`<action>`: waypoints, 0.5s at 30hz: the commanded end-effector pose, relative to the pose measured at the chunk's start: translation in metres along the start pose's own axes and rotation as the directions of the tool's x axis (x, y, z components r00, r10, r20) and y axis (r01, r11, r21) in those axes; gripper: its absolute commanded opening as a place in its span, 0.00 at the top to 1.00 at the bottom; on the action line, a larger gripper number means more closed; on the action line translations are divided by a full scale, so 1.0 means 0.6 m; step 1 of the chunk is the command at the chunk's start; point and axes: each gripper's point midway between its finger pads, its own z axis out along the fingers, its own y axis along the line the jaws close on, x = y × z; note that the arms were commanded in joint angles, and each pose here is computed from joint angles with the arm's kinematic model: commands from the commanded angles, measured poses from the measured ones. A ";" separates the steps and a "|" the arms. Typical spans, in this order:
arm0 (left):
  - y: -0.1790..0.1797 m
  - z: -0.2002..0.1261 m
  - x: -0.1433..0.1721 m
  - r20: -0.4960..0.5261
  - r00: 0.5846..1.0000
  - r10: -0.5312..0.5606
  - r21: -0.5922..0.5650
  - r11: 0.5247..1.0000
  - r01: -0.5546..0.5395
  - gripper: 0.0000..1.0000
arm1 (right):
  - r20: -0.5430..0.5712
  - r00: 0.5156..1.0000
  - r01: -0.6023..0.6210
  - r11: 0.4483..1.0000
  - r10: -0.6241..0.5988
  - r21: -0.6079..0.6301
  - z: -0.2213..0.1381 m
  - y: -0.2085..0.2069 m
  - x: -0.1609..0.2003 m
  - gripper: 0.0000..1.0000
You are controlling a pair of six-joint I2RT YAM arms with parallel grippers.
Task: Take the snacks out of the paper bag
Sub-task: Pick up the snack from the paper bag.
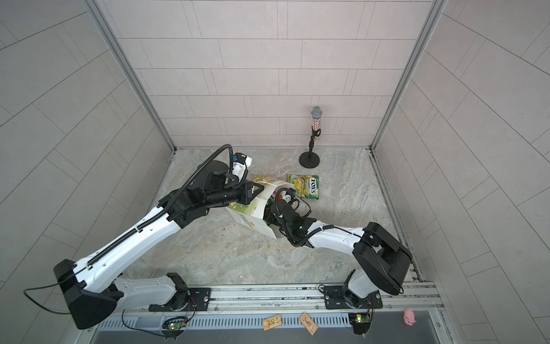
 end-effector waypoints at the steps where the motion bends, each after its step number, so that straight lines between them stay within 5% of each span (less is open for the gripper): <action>1: -0.017 -0.013 -0.021 0.029 0.999 0.017 0.014 1.000 -0.018 1.00 | 0.008 0.998 -0.061 0.997 0.061 -0.045 0.009 0.026 -0.007 0.49; 8: -0.018 -0.013 -0.019 0.026 0.999 0.020 0.016 1.000 -0.020 1.00 | 0.012 0.998 -0.067 0.994 0.069 -0.089 0.033 0.043 -0.007 0.51; 15: -0.014 -0.017 -0.018 0.027 0.999 0.026 0.003 1.000 -0.026 1.00 | 0.002 1.000 -0.017 0.995 0.017 -0.100 0.048 0.046 -0.012 0.83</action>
